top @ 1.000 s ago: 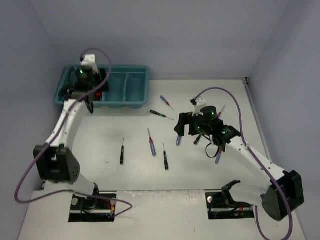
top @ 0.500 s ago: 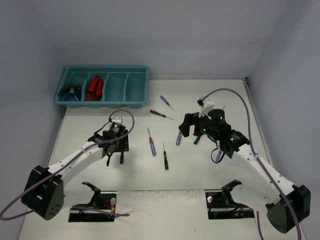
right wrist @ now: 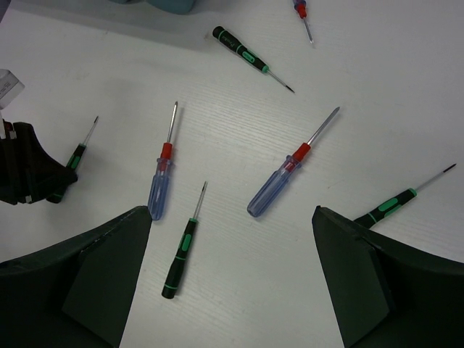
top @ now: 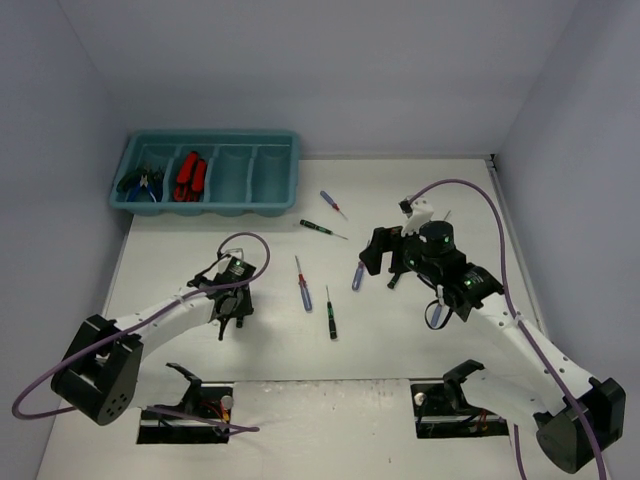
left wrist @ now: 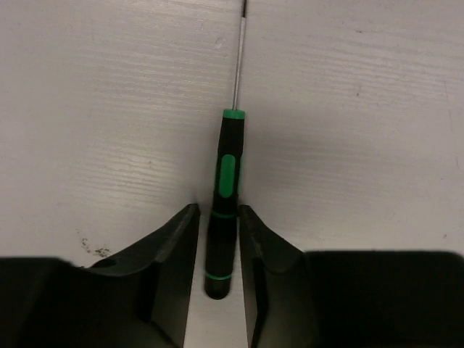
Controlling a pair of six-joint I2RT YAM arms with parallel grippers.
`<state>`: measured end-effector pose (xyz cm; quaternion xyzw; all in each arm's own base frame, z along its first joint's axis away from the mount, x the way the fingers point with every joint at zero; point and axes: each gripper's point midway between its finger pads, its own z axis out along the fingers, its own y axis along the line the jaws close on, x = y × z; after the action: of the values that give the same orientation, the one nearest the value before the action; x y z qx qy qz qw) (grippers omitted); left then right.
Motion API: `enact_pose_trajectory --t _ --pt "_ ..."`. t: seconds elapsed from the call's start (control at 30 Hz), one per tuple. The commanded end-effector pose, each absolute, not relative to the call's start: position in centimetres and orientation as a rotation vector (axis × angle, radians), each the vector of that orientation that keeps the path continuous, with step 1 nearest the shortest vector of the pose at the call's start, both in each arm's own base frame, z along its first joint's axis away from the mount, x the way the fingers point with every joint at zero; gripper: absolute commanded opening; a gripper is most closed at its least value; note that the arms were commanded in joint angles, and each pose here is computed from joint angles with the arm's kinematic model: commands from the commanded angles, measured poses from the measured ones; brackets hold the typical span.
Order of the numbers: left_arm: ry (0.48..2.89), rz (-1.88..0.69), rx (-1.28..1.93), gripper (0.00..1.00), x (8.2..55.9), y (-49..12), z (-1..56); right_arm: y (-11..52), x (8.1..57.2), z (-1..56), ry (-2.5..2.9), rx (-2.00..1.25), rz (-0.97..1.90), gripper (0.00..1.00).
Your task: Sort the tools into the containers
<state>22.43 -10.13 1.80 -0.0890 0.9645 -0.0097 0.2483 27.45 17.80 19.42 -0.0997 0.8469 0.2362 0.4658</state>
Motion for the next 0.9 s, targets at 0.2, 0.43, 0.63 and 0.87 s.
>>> enact_pose_trajectory --t 0.2,0.43,0.63,0.87 --pt "2.451 -0.129 -0.126 0.0 26.3 -12.0 10.5 17.4 28.2 21.0 2.032 -0.206 0.56 0.92" --pt "2.29 -0.009 -0.036 0.0 34.4 -9.6 19.4 17.3 28.3 21.3 2.026 -0.199 0.555 0.92" --pt "2.168 -0.032 -0.008 0.0 45.5 -7.9 25.2 17.4 28.4 21.0 2.037 -0.194 0.558 0.92" --pt "2.161 -0.009 0.018 0.0 55.8 -5.6 23.0 17.6 28.0 19.5 2.083 -0.168 0.585 0.92"
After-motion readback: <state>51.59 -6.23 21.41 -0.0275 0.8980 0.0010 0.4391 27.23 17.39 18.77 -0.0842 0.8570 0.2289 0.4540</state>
